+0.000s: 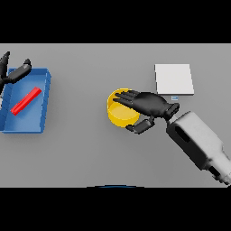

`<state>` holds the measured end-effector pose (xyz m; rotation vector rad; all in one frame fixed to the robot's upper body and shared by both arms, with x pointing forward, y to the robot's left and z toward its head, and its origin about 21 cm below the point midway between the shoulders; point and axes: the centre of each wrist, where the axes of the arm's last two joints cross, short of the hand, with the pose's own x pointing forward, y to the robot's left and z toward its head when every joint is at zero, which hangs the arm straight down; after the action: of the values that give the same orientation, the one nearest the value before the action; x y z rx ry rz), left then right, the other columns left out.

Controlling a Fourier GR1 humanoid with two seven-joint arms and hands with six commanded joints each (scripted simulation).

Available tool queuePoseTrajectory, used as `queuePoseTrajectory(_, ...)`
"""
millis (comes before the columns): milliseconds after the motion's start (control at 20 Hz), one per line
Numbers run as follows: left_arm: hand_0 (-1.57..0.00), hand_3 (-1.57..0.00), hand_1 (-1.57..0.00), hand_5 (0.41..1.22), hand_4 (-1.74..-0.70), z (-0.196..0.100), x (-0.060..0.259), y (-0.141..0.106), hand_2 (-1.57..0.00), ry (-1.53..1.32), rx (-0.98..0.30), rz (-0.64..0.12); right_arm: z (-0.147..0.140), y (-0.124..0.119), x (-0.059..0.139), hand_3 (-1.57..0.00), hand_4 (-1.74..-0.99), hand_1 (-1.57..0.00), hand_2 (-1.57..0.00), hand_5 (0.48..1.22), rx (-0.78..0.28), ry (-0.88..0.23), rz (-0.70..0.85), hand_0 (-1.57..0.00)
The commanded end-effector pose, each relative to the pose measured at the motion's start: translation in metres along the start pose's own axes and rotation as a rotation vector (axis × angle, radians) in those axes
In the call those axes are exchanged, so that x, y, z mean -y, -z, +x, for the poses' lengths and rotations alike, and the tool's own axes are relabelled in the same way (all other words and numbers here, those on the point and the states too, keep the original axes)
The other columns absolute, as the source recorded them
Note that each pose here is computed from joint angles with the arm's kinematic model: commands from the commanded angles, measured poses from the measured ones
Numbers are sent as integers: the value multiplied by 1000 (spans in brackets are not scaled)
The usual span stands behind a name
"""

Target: Pick up the red beaker and tilt it to pour out 1 green nut into yellow bowl. Pick up the yellow bowl and place it on the metallic measuring scale.

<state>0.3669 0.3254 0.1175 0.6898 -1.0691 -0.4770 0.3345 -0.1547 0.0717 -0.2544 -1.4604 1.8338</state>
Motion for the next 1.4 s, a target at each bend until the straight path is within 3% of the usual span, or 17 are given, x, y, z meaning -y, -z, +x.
queuePoseTrajectory(0,1,1,1,728,-786,-1,-2,0,1,-5,-3,5,-3,2,-4,1,-1224,1,1,653,6,-7,14,1)
queuePoseTrajectory(750,1,1,1,728,-794,2,-3,-5,1,-11,18,12,-12,22,-17,-27,-1286,1,-9,712,23,-45,155,1)
queuePoseTrajectory(950,1,1,1,732,-793,5,-3,-6,1,-1,2,15,-14,30,-21,-121,-1333,-14,-84,800,18,-15,157,1)
queuePoseTrajectory(1050,1,1,1,730,-796,0,-4,-7,1,-3,-3,14,-10,28,-23,-243,-1396,-145,-204,875,23,-20,166,-173)
queuePoseTrajectory(1150,1,1,1,729,-793,2,-3,-6,1,-8,13,13,-10,27,-21,-419,-1479,-376,-379,999,26,-36,172,-469)
queuePoseTrajectory(1250,1,1,1,732,-788,4,-2,-6,1,-8,5,13,-10,25,-19,-834,-1469,-649,-590,1079,28,-38,182,-780)
queuePoseTrajectory(1300,1,1,1,733,-791,0,-2,-6,1,-13,5,11,-10,26,-19,-978,-1521,-806,-787,1108,24,-29,185,-938)
queuePoseTrajectory(1350,1,1,1,735,-791,0,-2,-6,1,-11,11,14,-11,26,-19,-1005,-1561,-959,-943,1130,29,-28,185,-1065)
